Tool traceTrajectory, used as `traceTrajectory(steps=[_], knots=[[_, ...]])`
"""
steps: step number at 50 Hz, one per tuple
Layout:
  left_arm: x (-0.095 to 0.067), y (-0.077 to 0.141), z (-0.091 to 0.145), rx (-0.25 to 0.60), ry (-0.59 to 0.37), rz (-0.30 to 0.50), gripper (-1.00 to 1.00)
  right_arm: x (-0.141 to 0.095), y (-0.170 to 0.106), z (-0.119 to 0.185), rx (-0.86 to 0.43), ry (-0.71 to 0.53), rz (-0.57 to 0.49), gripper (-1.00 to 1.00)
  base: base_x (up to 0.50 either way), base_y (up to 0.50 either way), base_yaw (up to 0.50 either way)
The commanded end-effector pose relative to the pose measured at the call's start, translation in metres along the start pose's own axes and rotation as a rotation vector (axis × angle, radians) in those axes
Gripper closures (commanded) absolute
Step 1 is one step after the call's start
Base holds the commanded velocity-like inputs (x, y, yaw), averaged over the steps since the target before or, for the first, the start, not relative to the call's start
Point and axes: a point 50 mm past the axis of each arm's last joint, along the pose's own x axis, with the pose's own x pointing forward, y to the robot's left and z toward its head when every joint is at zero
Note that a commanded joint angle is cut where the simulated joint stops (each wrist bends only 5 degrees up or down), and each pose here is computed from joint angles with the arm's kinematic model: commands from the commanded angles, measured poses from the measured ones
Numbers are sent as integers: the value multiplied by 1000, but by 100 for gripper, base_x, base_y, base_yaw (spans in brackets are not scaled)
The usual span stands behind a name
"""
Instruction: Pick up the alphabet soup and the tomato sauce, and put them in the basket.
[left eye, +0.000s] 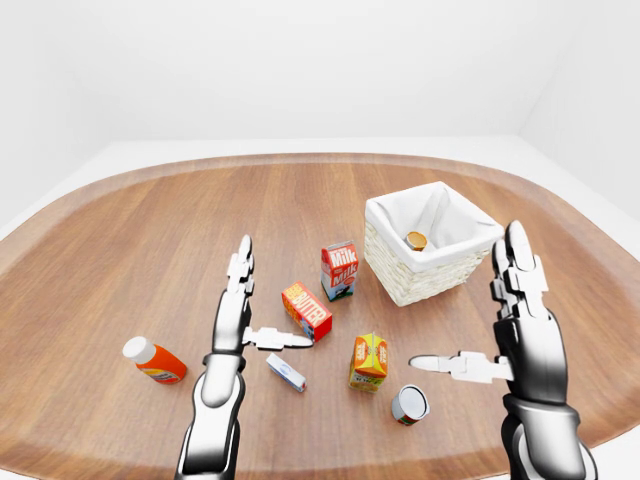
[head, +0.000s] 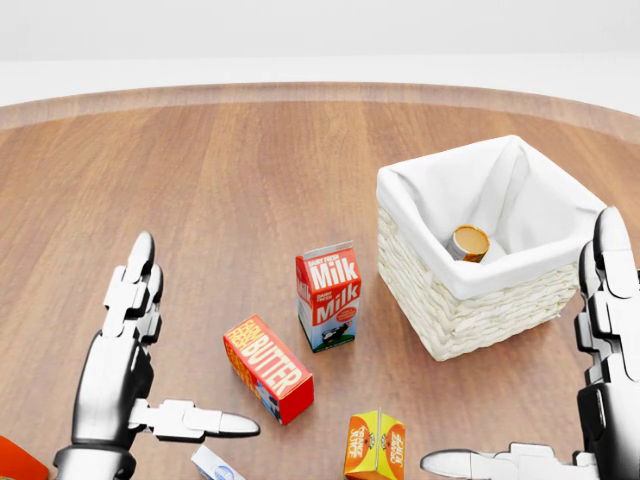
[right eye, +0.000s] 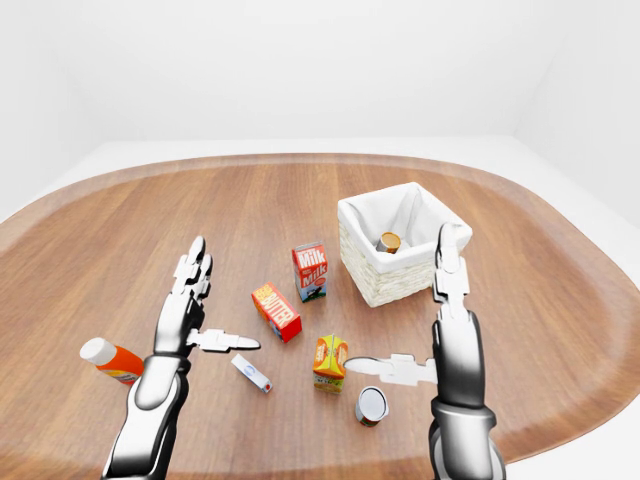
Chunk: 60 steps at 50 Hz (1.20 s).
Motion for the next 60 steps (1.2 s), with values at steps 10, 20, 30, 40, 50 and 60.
traceTrajectory(steps=[10,20,30,40,50,60], knots=[[-1,1,1,-7,-3,8,-100,-11,0,-6,25,62,16,-100,0,0,0],[0,1,2,-7,-10,10,-100,-18,1,-3,44,75,31,-100,0,0,0],[-1,1,2,-7,-6,9,-100,-28,4,-10,58,140,50,-100,0,0,0],[-1,1,-1,-8,4,7,-100,-36,7,-25,57,223,63,-100,0,0,0],[-1,1,1,-7,-4,7,-100,-40,8,-30,54,255,68,-100,0,0,0],[-1,1,1,-7,-2,8,-100,-42,9,-32,51,268,71,-100,0,0,0]])
